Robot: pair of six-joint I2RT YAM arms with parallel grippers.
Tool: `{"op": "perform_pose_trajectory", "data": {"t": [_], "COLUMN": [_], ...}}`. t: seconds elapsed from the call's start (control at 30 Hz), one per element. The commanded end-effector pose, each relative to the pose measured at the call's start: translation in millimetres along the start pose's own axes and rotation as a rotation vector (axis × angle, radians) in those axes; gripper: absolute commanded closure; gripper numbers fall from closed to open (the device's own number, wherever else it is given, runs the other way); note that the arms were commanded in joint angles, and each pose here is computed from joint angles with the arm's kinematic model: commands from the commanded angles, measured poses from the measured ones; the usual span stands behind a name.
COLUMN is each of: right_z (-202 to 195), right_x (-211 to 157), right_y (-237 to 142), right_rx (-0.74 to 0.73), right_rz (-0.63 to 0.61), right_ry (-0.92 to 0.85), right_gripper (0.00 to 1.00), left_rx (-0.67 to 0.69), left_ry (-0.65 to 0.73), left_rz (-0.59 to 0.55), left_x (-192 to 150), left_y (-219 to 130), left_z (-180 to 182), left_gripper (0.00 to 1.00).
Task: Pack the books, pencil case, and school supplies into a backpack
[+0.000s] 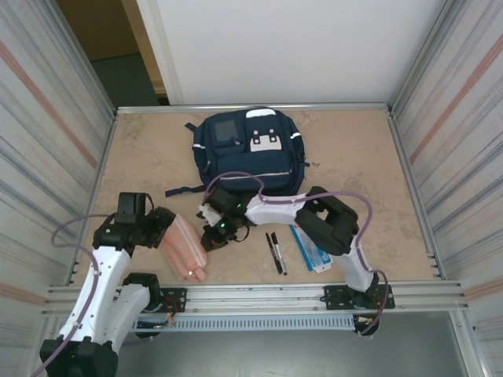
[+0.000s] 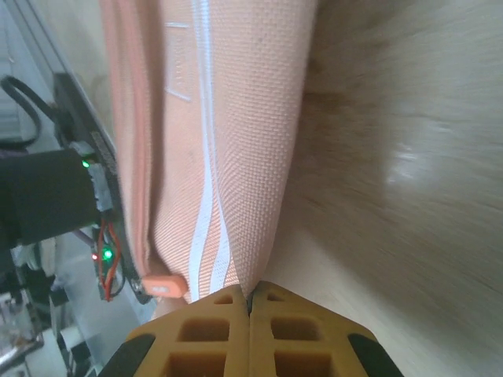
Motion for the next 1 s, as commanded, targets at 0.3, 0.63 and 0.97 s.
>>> {"op": "perform_pose_trajectory", "data": {"t": [0.3, 0.63, 0.97], "right_z": [-26.9, -25.7, -13.1], "right_x": [5.3, 15.9, 27.5], "right_y": [-51.1, -29.9, -5.7], "right_rx": [-0.184, -0.156, -0.035], "right_rz": [-0.128, -0.141, -0.184], "right_ry": [-0.033, 0.055, 0.117], "right_gripper": [1.00, 0.84, 0.59], "left_rx": [-0.274, -0.113, -0.076], "left_ry": [0.150, 0.127, 0.088], "left_rz": [0.205, 0.234, 0.173], "left_x": [-32.5, -43.4, -42.2], "left_y": [44.8, 79.3, 92.2], "left_z": [-17.8, 27.1, 60.1], "left_gripper": [0.41, 0.78, 0.93]}}
Point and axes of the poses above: each hand's point on the last joint's axis, 136 mm out from that joint toward the fingers, its own y axis out along the fingers, its own z axis along the line the jaws close on, x = y × z, the point moved 1 cm from there along -y, back along the fingers, and after that the axes turned 10 degrees about -y, right-handed, at the moved point
